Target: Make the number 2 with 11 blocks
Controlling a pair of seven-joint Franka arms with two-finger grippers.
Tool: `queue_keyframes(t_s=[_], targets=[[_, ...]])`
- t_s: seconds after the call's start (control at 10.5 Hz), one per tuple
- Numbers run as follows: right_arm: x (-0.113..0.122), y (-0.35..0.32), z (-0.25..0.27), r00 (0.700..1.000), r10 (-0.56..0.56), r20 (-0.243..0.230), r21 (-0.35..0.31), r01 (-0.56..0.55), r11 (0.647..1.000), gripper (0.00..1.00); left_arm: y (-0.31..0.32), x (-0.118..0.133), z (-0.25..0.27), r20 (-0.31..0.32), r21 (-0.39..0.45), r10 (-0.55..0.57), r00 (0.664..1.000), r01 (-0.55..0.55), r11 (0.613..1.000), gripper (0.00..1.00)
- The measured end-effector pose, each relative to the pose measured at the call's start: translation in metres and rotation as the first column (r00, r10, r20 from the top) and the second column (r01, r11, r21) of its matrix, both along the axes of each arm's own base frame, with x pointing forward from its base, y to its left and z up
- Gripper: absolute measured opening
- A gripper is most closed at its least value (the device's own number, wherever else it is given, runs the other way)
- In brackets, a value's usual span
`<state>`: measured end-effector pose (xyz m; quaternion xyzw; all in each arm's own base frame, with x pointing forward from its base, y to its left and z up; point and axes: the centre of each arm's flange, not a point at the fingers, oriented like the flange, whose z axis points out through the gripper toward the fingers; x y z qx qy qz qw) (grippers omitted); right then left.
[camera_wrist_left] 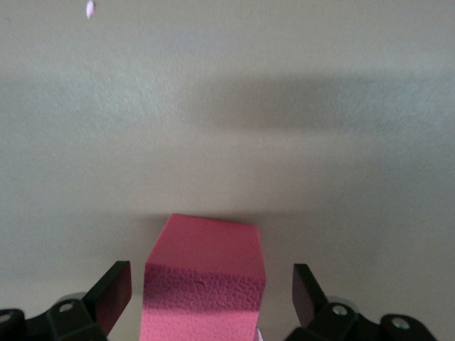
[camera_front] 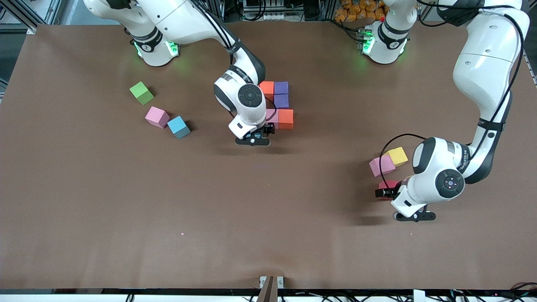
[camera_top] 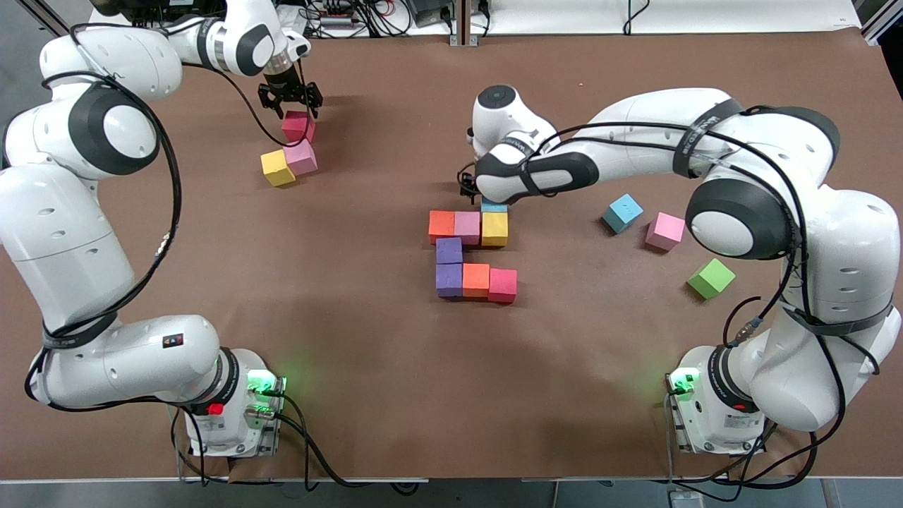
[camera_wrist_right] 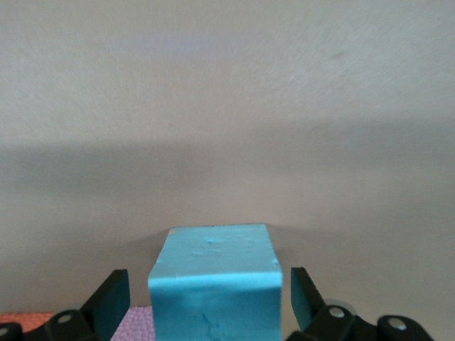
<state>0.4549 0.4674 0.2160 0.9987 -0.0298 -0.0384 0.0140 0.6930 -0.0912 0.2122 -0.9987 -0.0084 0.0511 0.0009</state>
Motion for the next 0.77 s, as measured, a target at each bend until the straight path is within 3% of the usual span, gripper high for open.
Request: queue_keyframes(t_s=[0.19, 0.38, 0.48, 0.67, 0.77], targets=[[0.027, -0.026, 0.041, 0.999, -0.028, 0.019, 0.007, 0.028, 1.0, 1.0, 0.002, -0.004, -0.006, -0.014, 0.002, 0.001, 1.0, -0.001, 1.0, 1.0], [0.052, -0.079, 0.064, 1.0, 0.029, -0.01, -0.013, -0.029, 0.999, 1.0, 0.008, -0.005, -0.007, -0.017, 0.003, 0.006, 1.0, -0.006, 1.0, 0.9], [0.054, -0.111, 0.063, 0.995, 0.09, -0.047, -0.028, -0.091, 0.995, 1.0, 0.009, -0.004, -0.007, -0.017, 0.003, 0.007, 1.0, -0.007, 1.0, 0.86], [0.041, -0.157, 0.054, 0.975, 0.196, -0.108, -0.034, -0.201, 0.979, 1.0, 0.001, -0.005, -0.004, -0.011, 0.002, -0.005, 1.0, 0.005, 1.0, 0.59], [0.032, -0.176, 0.051, 0.96, 0.244, -0.135, -0.031, -0.25, 0.968, 1.0, -0.013, -0.004, 0.002, 0.0, -0.004, -0.023, 1.0, 0.023, 1.0, 0.59]])
